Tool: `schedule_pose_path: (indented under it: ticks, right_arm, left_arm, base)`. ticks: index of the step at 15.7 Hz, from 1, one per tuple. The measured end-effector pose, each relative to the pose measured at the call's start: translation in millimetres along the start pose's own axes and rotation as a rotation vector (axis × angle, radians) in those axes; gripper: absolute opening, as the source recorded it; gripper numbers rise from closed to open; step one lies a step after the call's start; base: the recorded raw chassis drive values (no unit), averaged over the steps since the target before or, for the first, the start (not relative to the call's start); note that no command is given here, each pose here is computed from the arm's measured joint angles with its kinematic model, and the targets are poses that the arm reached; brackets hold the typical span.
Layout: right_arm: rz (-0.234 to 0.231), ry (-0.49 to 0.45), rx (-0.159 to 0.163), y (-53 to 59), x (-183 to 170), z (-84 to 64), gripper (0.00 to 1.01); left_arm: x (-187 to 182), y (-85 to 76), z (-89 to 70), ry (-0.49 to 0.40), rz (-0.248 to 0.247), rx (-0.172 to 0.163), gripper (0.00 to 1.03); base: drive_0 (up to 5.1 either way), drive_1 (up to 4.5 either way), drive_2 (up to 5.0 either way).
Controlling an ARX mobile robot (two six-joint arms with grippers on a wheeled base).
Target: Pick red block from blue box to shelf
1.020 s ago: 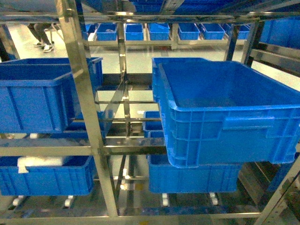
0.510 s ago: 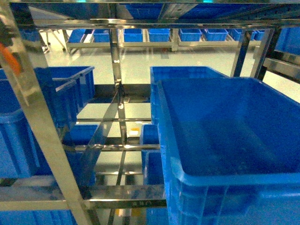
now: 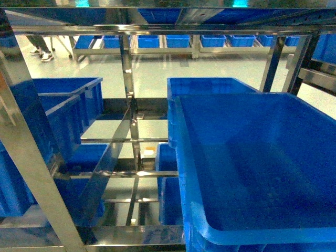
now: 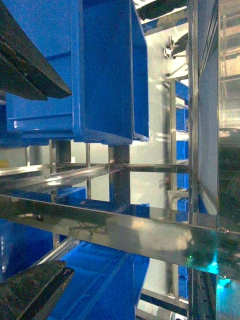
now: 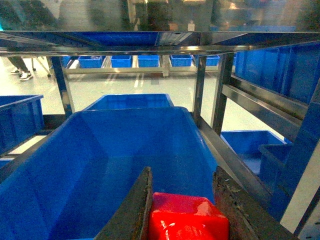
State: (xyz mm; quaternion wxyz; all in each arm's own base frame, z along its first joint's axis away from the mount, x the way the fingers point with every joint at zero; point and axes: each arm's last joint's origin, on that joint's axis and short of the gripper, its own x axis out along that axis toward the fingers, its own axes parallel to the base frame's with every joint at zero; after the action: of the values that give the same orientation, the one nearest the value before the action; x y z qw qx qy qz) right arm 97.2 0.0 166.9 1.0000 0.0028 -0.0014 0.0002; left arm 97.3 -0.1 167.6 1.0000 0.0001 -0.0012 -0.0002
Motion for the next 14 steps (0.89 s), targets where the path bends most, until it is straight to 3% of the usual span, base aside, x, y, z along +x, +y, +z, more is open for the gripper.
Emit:
schedule_pose_path:
  ticks: [14]
  right_arm:
    - [0.000,0.000,0.000,0.0,0.0,0.0,0.29]
  left_arm:
    - [0.0,0.0,0.0,0.000,0.000,0.000,0.98]
  base:
    - [0.0,0.00,0.0]
